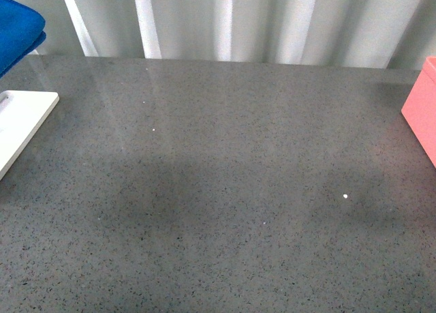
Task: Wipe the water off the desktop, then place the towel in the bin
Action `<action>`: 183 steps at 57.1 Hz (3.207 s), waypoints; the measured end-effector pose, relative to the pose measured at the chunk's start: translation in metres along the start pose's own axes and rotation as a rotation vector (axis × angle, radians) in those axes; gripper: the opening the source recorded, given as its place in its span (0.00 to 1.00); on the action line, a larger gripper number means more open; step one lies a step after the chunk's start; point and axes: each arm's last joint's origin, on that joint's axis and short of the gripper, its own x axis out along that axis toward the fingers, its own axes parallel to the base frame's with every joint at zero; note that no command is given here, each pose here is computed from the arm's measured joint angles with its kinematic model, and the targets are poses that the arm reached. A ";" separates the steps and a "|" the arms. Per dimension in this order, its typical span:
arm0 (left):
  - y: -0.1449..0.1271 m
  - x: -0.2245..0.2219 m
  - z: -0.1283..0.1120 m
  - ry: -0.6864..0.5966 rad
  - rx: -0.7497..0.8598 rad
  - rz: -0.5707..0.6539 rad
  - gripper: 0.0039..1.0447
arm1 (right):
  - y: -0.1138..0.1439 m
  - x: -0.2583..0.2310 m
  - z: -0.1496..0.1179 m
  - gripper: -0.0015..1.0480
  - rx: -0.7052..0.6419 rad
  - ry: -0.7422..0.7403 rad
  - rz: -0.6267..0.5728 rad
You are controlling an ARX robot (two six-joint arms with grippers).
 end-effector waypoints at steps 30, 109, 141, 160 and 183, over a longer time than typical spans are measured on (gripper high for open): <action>0.000 0.000 0.000 0.000 0.000 0.000 0.94 | 0.000 0.000 0.000 0.93 0.000 0.000 0.000; 0.002 0.040 0.056 -0.157 -0.074 0.041 0.94 | 0.000 0.000 0.000 0.93 0.000 0.000 0.000; 0.061 0.253 0.081 0.537 0.315 0.124 0.94 | 0.000 0.000 0.000 0.93 0.000 0.000 0.000; 0.059 0.268 0.061 0.657 0.361 0.096 0.94 | 0.000 0.000 0.000 0.93 0.000 0.000 0.000; 0.064 0.295 0.028 0.715 0.273 0.080 0.94 | 0.000 0.000 0.000 0.93 0.000 0.000 0.000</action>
